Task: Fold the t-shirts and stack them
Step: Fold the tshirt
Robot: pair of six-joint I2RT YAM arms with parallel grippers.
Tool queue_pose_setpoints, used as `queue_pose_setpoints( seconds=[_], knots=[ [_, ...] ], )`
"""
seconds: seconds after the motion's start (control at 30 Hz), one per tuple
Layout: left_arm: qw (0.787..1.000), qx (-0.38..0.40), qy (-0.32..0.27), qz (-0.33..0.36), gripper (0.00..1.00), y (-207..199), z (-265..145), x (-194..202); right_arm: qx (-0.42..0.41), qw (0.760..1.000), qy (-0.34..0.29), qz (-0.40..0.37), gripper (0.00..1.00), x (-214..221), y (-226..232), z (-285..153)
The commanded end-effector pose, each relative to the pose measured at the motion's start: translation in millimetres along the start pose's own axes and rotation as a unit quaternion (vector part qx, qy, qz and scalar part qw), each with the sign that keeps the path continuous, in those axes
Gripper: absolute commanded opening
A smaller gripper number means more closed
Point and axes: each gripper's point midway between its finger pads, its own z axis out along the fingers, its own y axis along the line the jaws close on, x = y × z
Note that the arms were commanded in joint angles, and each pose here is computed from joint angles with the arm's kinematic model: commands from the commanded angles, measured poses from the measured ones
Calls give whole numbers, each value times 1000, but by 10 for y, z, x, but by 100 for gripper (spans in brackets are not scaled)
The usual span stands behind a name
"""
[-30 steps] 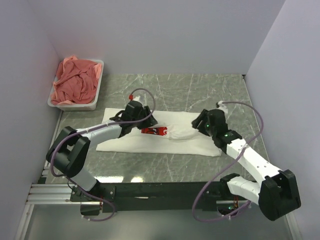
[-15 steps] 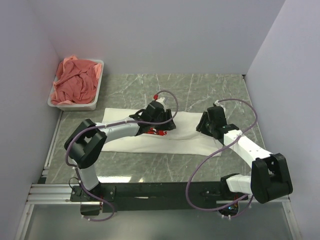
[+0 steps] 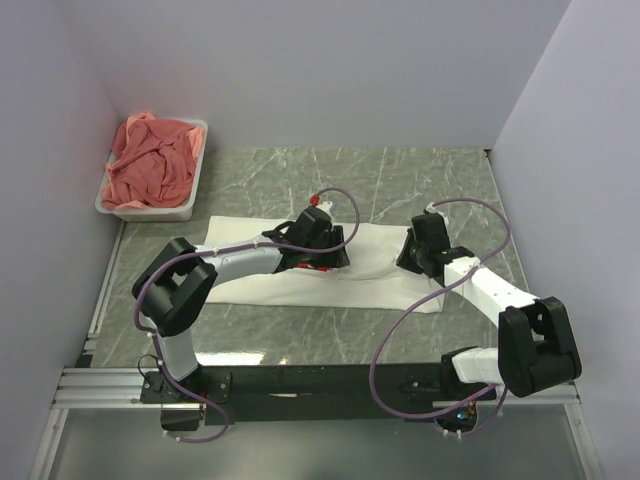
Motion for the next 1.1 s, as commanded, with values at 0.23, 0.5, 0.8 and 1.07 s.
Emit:
queue_pose_setpoints(
  seconds=[0.23,0.5,0.8,1.07],
  knots=[
    [1000,9,0,19,43,-130,64,-39,16,1000,-17,-3,10,-32,-84,-44],
    [1000,10,4,15,15,-172,109,-38,18,1000,-10,5,5,89,-163,-135],
    [1000,-19,3,17,2,-172,94,-169,30,999,1,24,0,258,-285,-270],
    [999,-31,22,12,1,-111,146,-83,15,997,17,73,0,488,-317,-340]
  ],
)
